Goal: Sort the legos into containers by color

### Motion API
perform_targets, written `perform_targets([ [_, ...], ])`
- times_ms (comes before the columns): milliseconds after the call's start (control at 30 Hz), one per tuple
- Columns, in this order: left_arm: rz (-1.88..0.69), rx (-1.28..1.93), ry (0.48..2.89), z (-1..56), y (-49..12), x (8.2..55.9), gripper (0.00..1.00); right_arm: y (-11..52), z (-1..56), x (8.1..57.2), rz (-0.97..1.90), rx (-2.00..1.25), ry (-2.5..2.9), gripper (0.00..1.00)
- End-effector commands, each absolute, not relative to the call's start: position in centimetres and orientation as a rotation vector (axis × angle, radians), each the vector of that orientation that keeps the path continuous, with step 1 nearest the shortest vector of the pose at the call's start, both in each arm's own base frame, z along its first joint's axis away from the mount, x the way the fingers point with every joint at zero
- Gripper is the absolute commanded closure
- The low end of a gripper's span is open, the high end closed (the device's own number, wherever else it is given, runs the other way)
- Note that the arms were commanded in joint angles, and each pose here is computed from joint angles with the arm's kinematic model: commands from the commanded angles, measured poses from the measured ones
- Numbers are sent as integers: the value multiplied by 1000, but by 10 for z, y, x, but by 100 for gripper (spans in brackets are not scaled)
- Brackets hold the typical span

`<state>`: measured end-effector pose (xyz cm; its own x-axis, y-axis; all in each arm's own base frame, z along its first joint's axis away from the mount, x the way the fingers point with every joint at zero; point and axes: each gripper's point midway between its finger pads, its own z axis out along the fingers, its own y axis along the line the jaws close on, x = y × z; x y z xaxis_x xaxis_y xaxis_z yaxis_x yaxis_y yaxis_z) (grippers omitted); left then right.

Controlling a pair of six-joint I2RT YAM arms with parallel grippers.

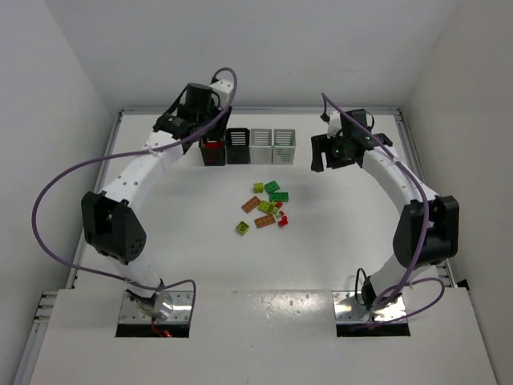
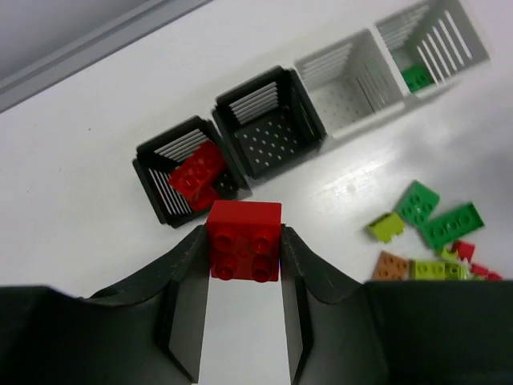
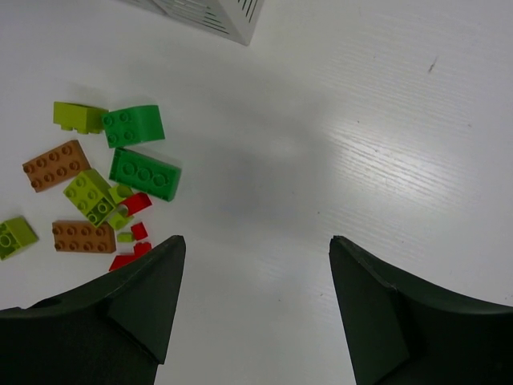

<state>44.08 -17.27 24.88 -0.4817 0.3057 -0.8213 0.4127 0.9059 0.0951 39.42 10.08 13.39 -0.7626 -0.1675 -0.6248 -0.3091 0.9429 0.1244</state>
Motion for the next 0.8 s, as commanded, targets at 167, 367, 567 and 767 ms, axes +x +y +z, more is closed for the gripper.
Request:
perform_targets([
  [167,-149,306,2193,221,-146,509,71,111,147,408,331,-344,2402,28],
  [367,-149,249,2210,206,-135,538,70,112,143,408,331,-344,2412,28],
  [567,-119,236,2244,185,-125,550,63,113,140,408,338,-359,2418,28],
  [767,-126,250,2233,190,-126,550,39,120,136,404,390,-416,2422,28],
])
